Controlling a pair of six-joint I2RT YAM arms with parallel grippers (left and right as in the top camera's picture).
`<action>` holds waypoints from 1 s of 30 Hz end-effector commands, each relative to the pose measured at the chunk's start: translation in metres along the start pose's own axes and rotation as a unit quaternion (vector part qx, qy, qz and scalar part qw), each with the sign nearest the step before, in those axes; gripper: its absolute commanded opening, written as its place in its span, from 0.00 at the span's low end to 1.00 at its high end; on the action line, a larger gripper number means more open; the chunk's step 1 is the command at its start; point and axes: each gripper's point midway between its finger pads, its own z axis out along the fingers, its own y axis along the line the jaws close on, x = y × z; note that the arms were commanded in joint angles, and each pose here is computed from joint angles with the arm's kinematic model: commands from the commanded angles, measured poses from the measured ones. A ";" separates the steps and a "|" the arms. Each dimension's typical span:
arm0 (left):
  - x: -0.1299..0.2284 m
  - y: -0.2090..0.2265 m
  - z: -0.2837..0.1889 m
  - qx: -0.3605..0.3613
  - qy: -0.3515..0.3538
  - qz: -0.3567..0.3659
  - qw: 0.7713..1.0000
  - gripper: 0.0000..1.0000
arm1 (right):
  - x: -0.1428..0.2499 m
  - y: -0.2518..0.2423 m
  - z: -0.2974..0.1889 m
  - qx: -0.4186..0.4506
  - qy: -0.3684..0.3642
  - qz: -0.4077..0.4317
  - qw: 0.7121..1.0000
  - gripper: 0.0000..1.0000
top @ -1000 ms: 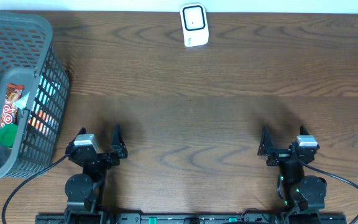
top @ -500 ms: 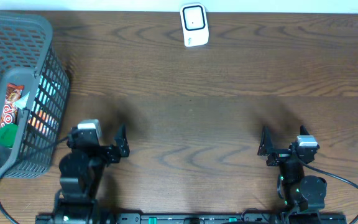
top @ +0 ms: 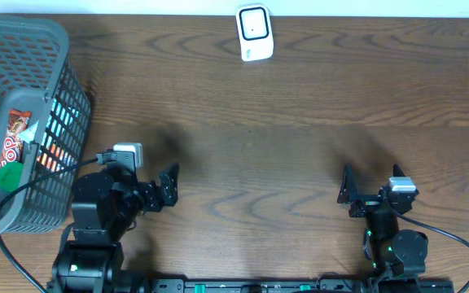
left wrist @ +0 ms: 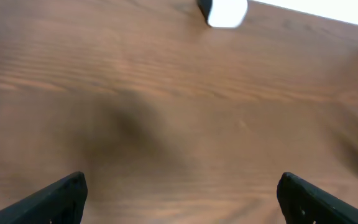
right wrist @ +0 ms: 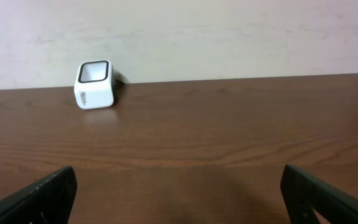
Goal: Scan the item barcode
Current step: 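Reach the left gripper into the basket and grasp the green-capped jar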
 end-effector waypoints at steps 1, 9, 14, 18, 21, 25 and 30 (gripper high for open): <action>-0.026 -0.020 -0.018 0.029 -0.004 0.009 1.000 0.98 | 0.001 -0.002 0.000 0.004 0.002 -0.003 1.000 0.99; -0.095 -0.017 -0.046 -0.046 0.023 0.011 0.999 0.98 | 0.001 -0.002 0.000 0.004 0.002 -0.003 1.000 0.99; -0.145 -0.006 -0.055 -0.114 0.035 0.008 0.993 0.98 | 0.001 -0.002 0.000 0.004 0.002 -0.003 1.000 0.99; -0.172 0.007 -0.064 -0.160 0.031 -0.001 0.987 0.98 | 0.001 -0.002 0.000 0.004 0.002 -0.003 1.000 0.99; -0.193 0.043 -0.083 -0.248 0.005 -0.056 0.967 0.98 | 0.001 -0.002 0.000 0.004 0.002 -0.003 1.000 0.99; -0.199 0.087 -0.106 -0.312 -0.013 -0.119 0.942 0.98 | 0.001 -0.002 0.000 0.004 0.002 -0.003 1.000 0.99; -0.183 0.154 -0.140 -0.398 -0.018 -0.217 0.891 0.98 | 0.001 -0.002 0.000 0.004 0.002 -0.003 1.000 0.99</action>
